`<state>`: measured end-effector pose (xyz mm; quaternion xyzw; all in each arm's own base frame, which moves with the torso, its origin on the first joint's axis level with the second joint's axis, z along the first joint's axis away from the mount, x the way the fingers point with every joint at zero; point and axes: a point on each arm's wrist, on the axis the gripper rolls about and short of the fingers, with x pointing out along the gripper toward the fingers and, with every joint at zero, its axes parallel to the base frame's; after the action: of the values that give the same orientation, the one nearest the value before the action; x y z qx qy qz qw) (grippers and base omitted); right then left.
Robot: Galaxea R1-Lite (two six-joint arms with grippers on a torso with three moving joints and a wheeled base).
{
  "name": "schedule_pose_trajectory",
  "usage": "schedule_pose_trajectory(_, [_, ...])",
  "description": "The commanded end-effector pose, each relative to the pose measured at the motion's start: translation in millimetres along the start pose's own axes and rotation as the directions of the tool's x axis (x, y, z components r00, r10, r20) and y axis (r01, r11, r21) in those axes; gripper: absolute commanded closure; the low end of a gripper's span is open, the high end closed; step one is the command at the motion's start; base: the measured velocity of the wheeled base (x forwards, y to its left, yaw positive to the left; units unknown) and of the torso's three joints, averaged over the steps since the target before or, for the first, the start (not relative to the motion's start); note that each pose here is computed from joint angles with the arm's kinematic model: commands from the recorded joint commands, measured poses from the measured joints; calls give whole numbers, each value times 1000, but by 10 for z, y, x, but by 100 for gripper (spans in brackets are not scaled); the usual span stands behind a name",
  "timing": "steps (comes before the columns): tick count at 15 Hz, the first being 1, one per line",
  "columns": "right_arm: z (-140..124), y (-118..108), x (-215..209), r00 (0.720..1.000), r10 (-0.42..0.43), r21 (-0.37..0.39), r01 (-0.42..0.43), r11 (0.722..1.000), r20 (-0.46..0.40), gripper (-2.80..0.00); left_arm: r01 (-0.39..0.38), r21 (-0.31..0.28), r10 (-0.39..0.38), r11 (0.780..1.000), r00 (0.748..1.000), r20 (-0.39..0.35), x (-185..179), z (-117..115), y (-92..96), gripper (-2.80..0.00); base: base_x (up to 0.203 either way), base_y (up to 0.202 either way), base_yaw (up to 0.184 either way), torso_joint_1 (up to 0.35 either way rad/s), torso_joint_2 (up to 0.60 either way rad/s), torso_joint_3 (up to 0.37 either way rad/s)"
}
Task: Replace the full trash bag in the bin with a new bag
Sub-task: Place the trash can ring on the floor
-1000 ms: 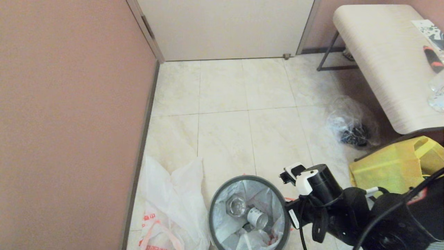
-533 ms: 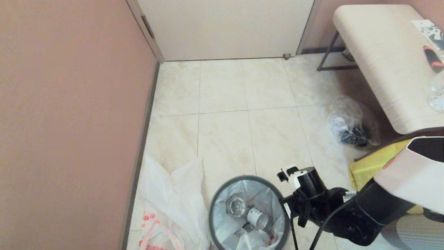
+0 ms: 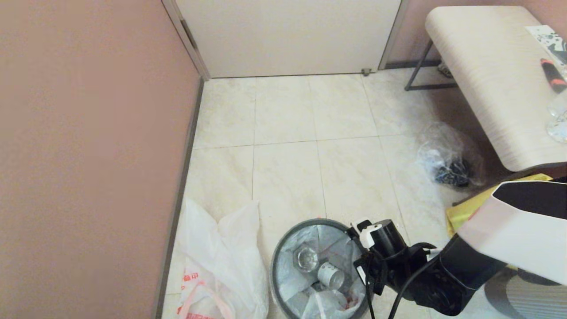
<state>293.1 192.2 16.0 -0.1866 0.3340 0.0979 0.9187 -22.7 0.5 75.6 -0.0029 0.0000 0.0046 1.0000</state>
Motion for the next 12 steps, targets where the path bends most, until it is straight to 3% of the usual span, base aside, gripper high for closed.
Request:
schedule_pose_trajectory(1, [-37,64,42,1000,4,-16,-4,1000,-11,0,0,0,0,1000,1000,0,0,0,0,0,0,0,0,0,0,0])
schedule_pose_trajectory(5, [130,160,-214,998,23,-27,-22,999,63,0,0,0,0,1000,1000,0,0,0,0,0,0,0,0,0,0,0])
schedule_pose_trajectory(9, [264,327,-575,992,53,-86,-43,995,117,0,0,0,0,1000,1000,0,0,0,0,0,0,0,0,0,0,0])
schedule_pose_trajectory(12, [328,262,-726,990,58,-83,-48,995,128,0,-1,0,1,1000,1000,0,0,0,0,0,0,0,0,0,0,0])
